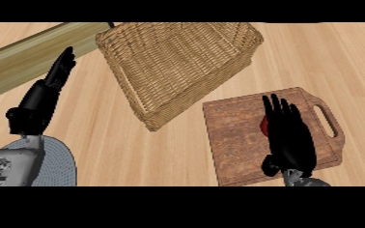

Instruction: Pick the tomato from the cutting board and place it in the basket

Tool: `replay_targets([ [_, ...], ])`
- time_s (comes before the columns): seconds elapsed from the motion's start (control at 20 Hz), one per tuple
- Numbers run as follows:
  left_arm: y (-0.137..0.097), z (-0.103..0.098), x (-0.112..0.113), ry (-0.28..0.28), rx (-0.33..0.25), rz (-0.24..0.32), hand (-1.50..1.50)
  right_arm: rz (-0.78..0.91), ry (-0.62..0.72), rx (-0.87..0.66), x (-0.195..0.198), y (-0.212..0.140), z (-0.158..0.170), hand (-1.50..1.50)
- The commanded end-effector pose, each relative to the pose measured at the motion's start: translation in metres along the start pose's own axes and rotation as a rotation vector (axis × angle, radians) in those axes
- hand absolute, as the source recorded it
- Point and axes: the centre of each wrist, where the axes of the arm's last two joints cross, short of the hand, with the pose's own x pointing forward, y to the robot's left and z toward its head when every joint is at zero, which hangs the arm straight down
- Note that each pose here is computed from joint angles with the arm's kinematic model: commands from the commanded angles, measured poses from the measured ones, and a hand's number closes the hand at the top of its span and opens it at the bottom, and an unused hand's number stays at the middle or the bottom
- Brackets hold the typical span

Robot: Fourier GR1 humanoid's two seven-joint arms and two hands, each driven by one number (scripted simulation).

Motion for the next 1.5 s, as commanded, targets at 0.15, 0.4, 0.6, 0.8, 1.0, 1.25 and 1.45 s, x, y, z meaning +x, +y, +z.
replay_targets([
  [0.15, 0.008, 0.002, -0.002, -0.013, -0.014, -0.003, 0.0, 0.007, 0.024, 0.028, -0.029, 0.006, -0.006, -1.5],
  [0.4, -0.006, 0.013, -0.006, -0.017, -0.006, 0.002, 0.0, -0.019, 0.038, 0.0, -0.017, 0.011, -0.02, -1.5],
  [0.6, 0.019, 0.006, -0.017, -0.014, 0.014, 0.009, 0.0, -0.001, 0.038, 0.027, -0.013, 0.03, -0.025, -1.5],
  [0.8, -0.011, -0.001, 0.008, -0.011, 0.009, -0.004, 0.0, -0.074, 0.011, 0.024, -0.026, 0.034, -0.031, 1.5],
  [1.0, 0.008, -0.023, 0.013, -0.009, -0.014, 0.009, 0.0, -0.003, -0.012, -0.005, -0.037, 0.043, -0.048, 1.5],
  [1.25, 0.002, 0.0, -0.003, -0.007, 0.004, 0.002, 0.0, -0.001, 0.07, -0.003, -0.004, 0.037, -0.023, 1.5],
  [1.45, -0.005, 0.005, 0.001, 0.014, 0.02, -0.012, 0.0, -0.163, 0.487, 0.197, -0.035, 0.054, -0.021, 1.5],
])
